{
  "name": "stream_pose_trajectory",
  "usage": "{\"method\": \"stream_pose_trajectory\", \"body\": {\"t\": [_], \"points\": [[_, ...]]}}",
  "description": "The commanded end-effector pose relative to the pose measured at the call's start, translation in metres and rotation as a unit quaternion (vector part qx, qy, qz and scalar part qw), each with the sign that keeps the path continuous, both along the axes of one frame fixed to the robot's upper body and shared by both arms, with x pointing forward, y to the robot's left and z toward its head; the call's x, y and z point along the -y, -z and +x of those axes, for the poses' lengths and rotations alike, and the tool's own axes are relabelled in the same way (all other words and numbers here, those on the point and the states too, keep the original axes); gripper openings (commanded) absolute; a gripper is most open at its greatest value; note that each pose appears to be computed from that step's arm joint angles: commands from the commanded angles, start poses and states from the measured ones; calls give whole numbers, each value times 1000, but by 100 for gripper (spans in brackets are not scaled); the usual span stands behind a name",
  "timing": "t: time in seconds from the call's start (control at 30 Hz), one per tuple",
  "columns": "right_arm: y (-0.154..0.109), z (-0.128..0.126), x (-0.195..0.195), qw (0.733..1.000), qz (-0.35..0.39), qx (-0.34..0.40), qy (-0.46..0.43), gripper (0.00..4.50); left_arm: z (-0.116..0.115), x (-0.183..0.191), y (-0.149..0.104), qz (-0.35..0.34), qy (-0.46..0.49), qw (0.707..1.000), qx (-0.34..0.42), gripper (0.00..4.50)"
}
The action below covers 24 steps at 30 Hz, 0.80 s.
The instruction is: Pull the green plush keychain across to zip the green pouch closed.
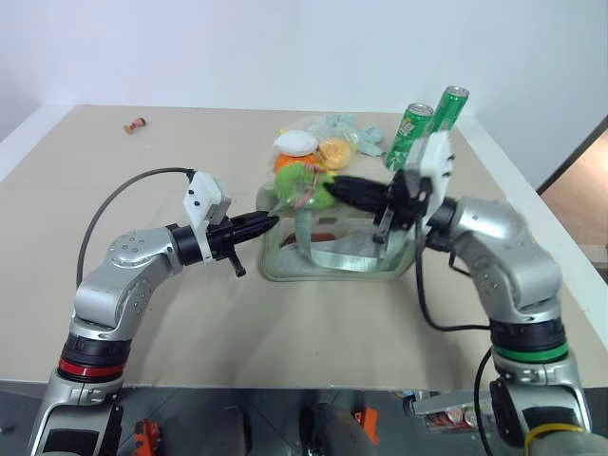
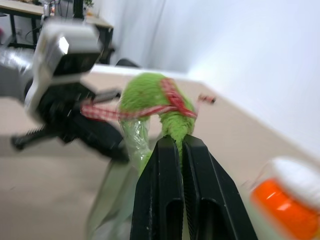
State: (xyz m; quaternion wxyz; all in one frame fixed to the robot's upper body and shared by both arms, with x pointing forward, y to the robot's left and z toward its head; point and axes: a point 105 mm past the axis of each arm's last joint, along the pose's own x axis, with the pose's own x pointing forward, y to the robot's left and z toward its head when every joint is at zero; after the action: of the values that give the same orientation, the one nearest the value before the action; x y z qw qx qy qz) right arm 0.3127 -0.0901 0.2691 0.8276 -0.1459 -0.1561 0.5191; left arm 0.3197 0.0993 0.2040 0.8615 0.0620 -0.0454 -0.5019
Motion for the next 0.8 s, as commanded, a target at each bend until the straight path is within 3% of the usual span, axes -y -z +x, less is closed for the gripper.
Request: {"method": "stream_pose_trajectory", "body": {"t": [0.03, 0.8], "points": [[-28, -6, 4, 999, 5, 37, -11, 6, -2, 6, -8, -3, 9, 1000, 21, 0], [-33, 14, 48, 998, -42, 32, 30, 6, 2, 4, -9, -12, -8, 1000, 16, 0]]}}
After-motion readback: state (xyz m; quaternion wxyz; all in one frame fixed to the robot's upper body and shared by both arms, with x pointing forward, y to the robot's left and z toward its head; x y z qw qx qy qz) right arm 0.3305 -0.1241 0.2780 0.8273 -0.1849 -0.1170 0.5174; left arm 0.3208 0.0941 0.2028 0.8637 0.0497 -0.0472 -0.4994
